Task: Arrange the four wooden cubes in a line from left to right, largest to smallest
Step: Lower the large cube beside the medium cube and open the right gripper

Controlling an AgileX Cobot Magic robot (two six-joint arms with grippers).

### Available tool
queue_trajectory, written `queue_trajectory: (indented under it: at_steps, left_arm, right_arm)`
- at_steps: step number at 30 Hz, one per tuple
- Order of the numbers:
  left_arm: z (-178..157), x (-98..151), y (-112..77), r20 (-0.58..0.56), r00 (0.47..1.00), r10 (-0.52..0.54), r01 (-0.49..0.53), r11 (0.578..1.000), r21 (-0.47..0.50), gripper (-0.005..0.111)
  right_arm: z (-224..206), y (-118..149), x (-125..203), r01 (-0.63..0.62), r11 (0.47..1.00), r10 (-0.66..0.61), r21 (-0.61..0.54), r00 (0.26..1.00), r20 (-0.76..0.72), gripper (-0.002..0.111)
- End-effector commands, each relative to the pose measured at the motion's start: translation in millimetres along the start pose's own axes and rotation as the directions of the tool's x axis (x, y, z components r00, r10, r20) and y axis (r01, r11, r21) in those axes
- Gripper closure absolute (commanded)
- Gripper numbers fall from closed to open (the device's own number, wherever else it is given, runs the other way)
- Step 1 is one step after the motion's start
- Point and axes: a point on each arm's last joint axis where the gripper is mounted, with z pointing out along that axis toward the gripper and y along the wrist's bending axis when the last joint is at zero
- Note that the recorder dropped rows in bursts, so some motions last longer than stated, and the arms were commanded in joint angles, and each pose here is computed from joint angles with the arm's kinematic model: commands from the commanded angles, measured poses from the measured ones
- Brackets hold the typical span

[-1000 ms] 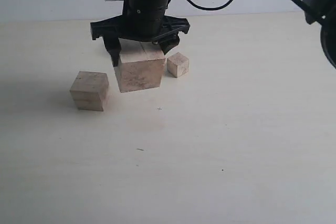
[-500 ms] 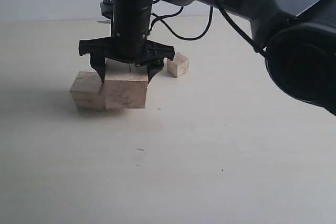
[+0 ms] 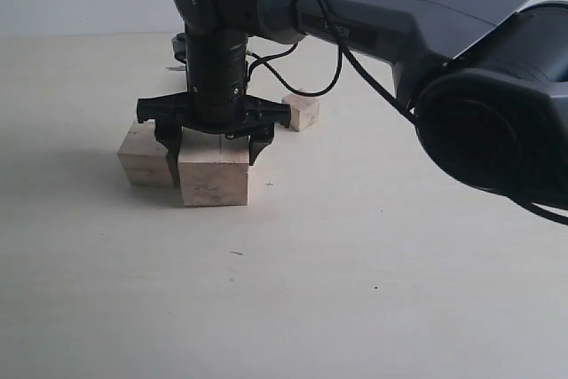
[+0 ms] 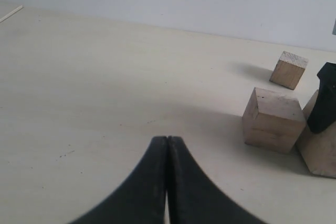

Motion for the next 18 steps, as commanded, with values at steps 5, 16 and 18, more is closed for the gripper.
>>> queue_trajectory:
  at_steps: [5,16,18]
  left_arm:
    - [-0.1,-0.2,-0.3,0.014,1.0,0.008,-0.008,1.0,0.008,0.107]
    - [-0.1,-0.2,-0.3,0.014,1.0,0.008,-0.008,1.0,0.008,0.107]
    - [-0.1,-0.2,-0.3,0.014,1.0,0.008,-0.008,1.0,0.008,0.107]
  right_arm:
    - [3.4,0.1,-1.8,-0.045,0.999,0.045,0.007,0.999,0.012,0.092]
    - [3.4,0.3,-1.6,-0.042,0.999,0.042,0.005,0.999,0.01,0.023]
    - [3.4,0.3,-1.6,-0.031,1.0,0.031,0.005,0.999,0.01,0.016]
